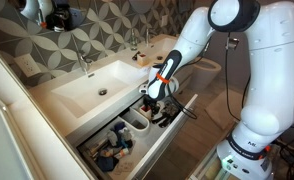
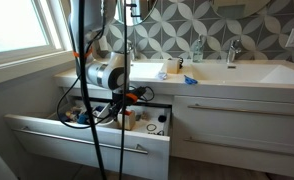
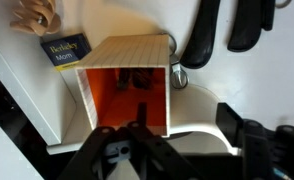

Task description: Put one of the small, brown objects in the drawer

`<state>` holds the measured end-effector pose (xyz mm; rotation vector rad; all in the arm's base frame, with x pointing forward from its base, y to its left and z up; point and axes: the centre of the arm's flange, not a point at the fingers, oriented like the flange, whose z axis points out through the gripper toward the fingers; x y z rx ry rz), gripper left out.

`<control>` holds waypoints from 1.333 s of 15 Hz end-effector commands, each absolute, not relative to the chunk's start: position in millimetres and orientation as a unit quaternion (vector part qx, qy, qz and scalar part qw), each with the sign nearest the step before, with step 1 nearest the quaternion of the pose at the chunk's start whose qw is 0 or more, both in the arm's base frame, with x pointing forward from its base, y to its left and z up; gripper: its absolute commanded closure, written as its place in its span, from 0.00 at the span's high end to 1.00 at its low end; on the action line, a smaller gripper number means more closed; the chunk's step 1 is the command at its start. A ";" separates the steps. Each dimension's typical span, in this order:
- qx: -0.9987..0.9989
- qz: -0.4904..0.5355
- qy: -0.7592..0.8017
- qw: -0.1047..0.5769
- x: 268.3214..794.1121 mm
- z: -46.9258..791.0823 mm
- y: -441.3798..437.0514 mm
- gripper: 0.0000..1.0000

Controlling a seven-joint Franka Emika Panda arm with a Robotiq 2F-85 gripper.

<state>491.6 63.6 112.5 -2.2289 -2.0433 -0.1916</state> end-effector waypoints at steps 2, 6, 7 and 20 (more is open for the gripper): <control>-0.786 -0.030 -0.611 0.093 483.1 151.9 70.8 1.00; -0.841 -0.005 -0.537 0.070 477.6 176.3 64.7 1.00; -0.853 0.000 -0.518 0.062 477.0 181.4 61.7 1.00; -0.887 0.050 -0.453 0.075 485.6 165.4 49.7 1.00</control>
